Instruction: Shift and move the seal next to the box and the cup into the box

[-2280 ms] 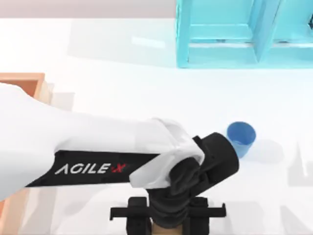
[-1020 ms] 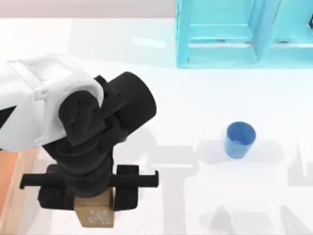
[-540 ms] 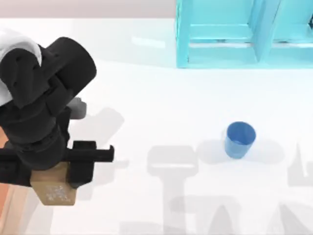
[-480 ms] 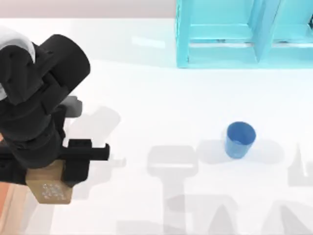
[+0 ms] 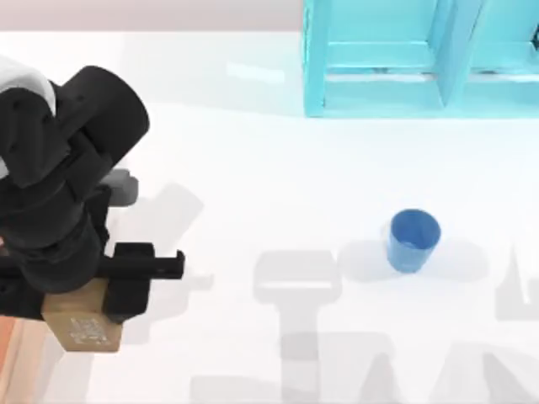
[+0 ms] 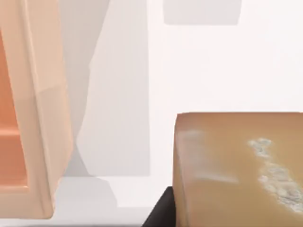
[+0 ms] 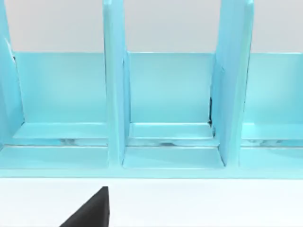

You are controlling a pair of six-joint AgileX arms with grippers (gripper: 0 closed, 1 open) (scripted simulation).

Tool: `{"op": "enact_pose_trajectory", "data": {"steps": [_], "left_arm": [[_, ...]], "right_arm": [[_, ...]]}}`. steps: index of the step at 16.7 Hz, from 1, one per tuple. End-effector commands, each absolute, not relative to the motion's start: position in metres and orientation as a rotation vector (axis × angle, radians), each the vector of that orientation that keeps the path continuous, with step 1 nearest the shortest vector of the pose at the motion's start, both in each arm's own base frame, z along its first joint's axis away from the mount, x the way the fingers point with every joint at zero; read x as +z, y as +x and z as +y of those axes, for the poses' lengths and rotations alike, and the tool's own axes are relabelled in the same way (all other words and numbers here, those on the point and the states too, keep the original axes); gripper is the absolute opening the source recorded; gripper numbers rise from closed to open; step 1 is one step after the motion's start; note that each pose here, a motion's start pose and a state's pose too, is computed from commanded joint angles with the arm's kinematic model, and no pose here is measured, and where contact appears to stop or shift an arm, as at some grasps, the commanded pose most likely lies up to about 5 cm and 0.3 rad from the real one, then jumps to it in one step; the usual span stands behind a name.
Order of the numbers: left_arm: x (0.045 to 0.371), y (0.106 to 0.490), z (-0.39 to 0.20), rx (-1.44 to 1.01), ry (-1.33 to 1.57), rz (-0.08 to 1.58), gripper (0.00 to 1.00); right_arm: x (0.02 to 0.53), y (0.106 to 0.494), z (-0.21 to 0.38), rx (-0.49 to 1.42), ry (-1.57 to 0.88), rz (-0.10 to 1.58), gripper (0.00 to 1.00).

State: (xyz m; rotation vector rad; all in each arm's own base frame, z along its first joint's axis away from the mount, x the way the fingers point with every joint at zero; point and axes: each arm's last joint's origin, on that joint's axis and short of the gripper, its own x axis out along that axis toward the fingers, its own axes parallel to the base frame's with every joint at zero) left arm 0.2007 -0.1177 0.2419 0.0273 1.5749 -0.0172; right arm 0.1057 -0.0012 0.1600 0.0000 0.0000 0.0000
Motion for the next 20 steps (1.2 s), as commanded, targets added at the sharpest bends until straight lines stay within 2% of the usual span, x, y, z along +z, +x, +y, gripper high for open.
{"op": "enact_pose_trajectory", "data": {"steps": [6, 11, 20], "left_arm": [[0.193, 0.201, -0.116, -0.019, 0.021, 1.567, 0.0], [0.189, 0.2, -0.116, -0.019, 0.022, 1.57, 0.0], [0.189, 0.2, -0.116, -0.019, 0.022, 1.57, 0.68]], "right_arm": [[0.16, 0.106, -0.001, 0.0, 0.0, 0.0, 1.0], [0.16, 0.106, -0.001, 0.0, 0.0, 0.0, 1.0], [0.16, 0.106, -0.001, 0.0, 0.0, 0.0, 1.0]]}}
